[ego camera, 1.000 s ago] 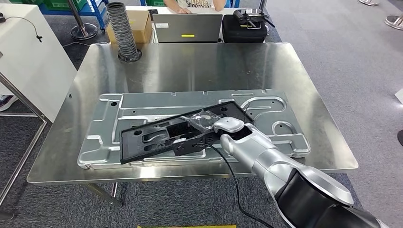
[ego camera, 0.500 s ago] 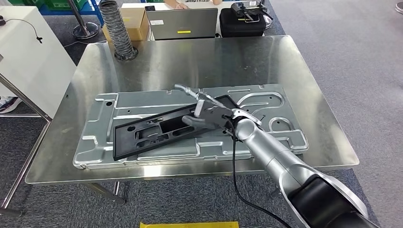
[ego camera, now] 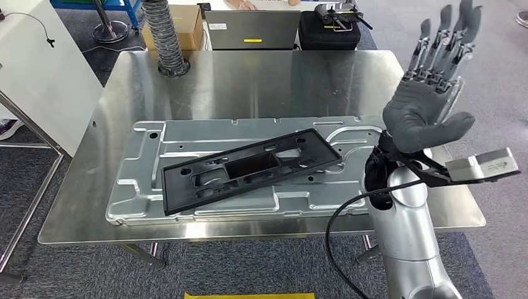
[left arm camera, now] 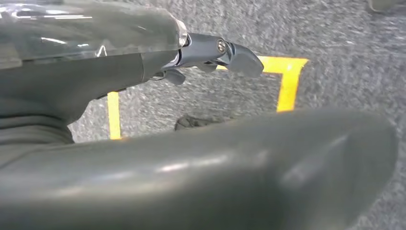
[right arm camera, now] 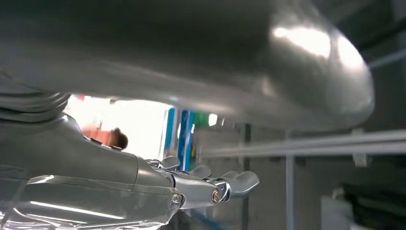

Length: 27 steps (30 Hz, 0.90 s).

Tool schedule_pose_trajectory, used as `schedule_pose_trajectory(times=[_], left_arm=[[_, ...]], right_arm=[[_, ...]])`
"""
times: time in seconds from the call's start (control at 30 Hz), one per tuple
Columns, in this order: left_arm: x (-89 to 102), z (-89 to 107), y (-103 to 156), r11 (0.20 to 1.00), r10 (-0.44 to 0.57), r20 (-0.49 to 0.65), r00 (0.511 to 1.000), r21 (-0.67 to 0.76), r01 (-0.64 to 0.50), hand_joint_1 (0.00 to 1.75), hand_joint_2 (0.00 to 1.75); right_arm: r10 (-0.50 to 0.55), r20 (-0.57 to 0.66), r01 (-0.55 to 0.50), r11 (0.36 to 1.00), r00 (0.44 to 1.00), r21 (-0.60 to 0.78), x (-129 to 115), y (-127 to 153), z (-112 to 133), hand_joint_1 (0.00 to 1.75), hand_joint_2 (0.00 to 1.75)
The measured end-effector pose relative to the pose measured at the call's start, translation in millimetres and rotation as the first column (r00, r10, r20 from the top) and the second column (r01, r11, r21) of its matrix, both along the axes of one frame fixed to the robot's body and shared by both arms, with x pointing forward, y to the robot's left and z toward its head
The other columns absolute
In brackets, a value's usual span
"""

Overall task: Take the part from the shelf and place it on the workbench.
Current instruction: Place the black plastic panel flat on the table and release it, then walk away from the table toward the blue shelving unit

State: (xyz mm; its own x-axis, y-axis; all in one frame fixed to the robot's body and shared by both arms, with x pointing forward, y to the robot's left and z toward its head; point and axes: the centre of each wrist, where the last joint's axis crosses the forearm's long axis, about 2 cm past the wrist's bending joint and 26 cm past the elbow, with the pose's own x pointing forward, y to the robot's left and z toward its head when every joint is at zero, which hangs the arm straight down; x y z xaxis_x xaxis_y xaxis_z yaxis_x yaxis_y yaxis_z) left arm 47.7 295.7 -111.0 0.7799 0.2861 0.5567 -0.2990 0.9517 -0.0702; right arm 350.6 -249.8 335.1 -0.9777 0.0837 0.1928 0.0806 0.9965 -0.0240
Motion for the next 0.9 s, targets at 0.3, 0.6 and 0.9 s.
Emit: schedule_pose_trajectory(times=[0.3,0.6,0.9], left_arm=[[-1.8,-0.2,-1,1.0,-0.017,0.002,1.0,-0.018,0.017,0.0,0.0],[-3.4,-0.4,1,1.0,0.002,-0.013,1.0,-0.021,-0.002,0.0,0.0],[-4.1,-0.4,3,1.0,0.008,-0.015,1.0,-0.023,-0.009,0.0,0.0]], right_arm=[[-0.428,0.056,0.413,0.893,0.902,0.178,-65,-29,-35,0.0,0.0],[-0.468,-0.041,0.468,0.872,0.883,0.141,-84,-42,-66,0.0,0.0],[-0.524,-0.164,0.545,0.829,0.836,0.131,-106,-60,-100,0.0,0.0]])
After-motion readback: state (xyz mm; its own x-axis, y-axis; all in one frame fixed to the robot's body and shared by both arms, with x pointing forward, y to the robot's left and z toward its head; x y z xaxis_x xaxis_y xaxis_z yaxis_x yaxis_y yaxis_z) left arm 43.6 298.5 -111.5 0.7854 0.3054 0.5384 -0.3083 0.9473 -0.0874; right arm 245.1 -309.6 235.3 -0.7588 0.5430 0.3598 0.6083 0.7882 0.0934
